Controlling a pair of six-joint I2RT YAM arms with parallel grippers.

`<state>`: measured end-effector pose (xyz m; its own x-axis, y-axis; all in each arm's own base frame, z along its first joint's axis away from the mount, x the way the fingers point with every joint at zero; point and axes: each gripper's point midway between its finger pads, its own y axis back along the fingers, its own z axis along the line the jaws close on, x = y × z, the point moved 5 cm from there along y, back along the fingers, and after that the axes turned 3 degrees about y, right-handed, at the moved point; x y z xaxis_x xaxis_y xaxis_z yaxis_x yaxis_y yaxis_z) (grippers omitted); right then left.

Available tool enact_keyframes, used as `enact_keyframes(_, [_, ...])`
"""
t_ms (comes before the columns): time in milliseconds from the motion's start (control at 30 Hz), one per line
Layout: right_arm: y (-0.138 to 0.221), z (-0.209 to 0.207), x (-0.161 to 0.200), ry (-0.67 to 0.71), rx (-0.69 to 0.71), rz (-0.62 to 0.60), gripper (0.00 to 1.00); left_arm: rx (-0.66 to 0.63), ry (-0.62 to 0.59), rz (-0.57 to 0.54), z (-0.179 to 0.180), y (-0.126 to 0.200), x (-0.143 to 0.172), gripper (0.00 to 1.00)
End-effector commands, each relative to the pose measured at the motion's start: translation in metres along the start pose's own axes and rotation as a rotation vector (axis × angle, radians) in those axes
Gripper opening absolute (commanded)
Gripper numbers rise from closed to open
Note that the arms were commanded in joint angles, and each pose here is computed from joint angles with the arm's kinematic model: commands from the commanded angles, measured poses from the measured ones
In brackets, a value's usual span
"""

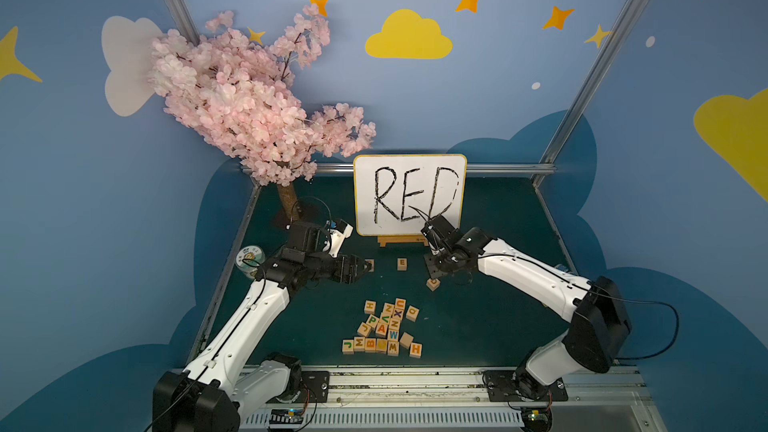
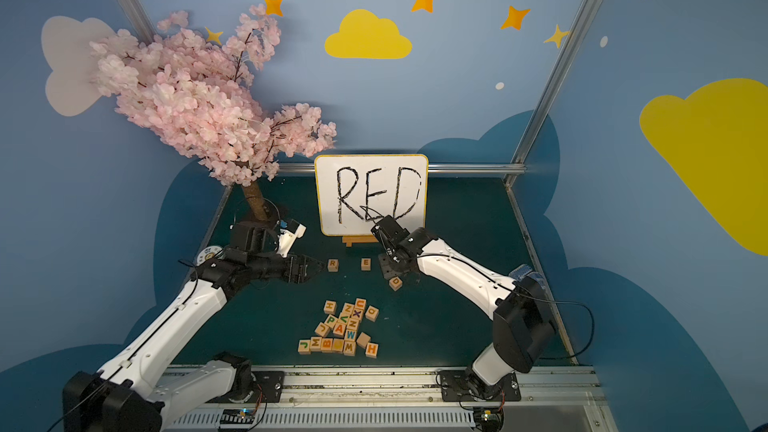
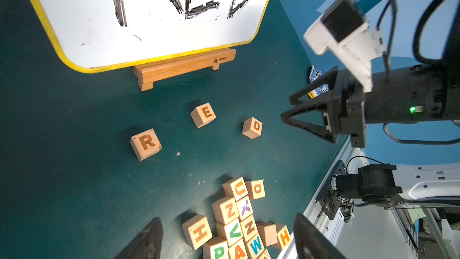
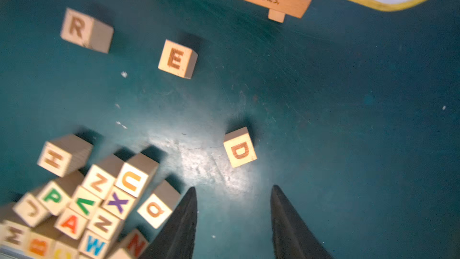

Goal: Assemble the uppercase word "red" with letter blocks
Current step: Place the letter block at the center of the board.

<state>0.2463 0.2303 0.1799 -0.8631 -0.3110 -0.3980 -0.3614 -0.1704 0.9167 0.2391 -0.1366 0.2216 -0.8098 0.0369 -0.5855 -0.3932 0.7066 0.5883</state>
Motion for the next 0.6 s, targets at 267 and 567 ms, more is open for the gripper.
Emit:
enact_keyframes(267, [-0.004,-0.017,0.025,-0.601,0.175,0.051,0.6,0.013,-0.008,0.016,0.0,-0.001,0.004,0.81])
enact_keyframes(567, [-0.036,-0.012,0.024,-0.808,0.101,0.112,0.65,0.008,-0.01,0.015,0.0,-0.001,0.004,0.81])
